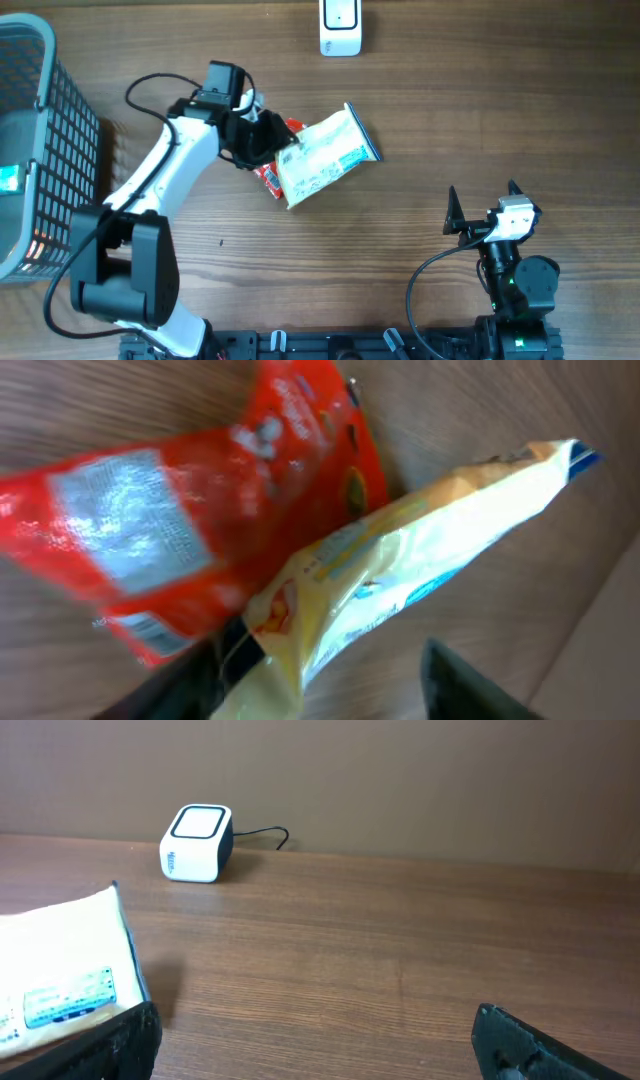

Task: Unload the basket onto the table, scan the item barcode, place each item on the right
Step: 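Carry the white package out and release it beside the red bag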

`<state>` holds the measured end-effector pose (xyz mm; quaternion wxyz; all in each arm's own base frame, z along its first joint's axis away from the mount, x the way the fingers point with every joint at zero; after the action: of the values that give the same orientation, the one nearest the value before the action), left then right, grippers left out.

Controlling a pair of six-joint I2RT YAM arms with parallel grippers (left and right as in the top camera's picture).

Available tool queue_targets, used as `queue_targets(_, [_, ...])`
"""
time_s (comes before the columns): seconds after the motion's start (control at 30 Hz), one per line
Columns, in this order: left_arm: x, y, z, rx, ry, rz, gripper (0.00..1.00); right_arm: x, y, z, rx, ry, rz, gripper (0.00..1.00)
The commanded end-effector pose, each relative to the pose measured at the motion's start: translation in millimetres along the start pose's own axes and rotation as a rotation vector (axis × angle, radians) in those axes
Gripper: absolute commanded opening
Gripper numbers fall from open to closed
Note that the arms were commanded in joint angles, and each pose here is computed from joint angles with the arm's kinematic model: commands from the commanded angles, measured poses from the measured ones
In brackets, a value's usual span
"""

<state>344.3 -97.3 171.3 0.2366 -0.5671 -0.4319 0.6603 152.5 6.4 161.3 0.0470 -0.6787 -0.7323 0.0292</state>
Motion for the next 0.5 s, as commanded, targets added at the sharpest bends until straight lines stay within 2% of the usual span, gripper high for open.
queue_targets(0.0, [-23.4,-65.8,-15.3,-0.154,0.081,0.072,0.7,-1.5,-0.2,-0.4,-0.005,-0.003,0.017,1.0])
queue_targets(0.1, [-34.7,-128.6,-15.3,-0.325,0.114,-0.026,0.73,-1.5,-0.2,-0.4,-0.005,-0.003,0.017,1.0])
queue_targets(0.23, [-47.6,-204.2,-0.2,-0.59,0.111,-0.204,0.87,-1.5,-0.2,-0.4,-0.005,-0.002,0.017,1.0])
queue_targets(0.3, [-55.8,-244.0,14.2,-0.734,0.119,-0.25,0.9,-1.5,-0.2,-0.4,-0.005,-0.003,0.017,1.0])
queue_targets(0.37, [-61.2,-273.1,26.8,-0.838,0.156,-0.272,0.91,-1.5,-0.2,-0.4,-0.005,-0.002,0.017,1.0])
queue_targets(0.47, [-59.4,-319.4,47.4,-1.025,0.116,-0.324,0.93,-1.5,-0.2,-0.4,-0.005,-0.002,0.017,1.0])
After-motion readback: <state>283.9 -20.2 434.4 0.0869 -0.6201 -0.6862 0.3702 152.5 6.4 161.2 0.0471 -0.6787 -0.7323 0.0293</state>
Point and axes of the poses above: each gripper's point midway between its finger pads, its own y axis out along the fingers, its own x axis along the line the jaws close on, z = x × y, the point moved 10 cm from there along -y, back along the fingers, and after that the axes turned 4 degrees about y, right-handed, at the moved point
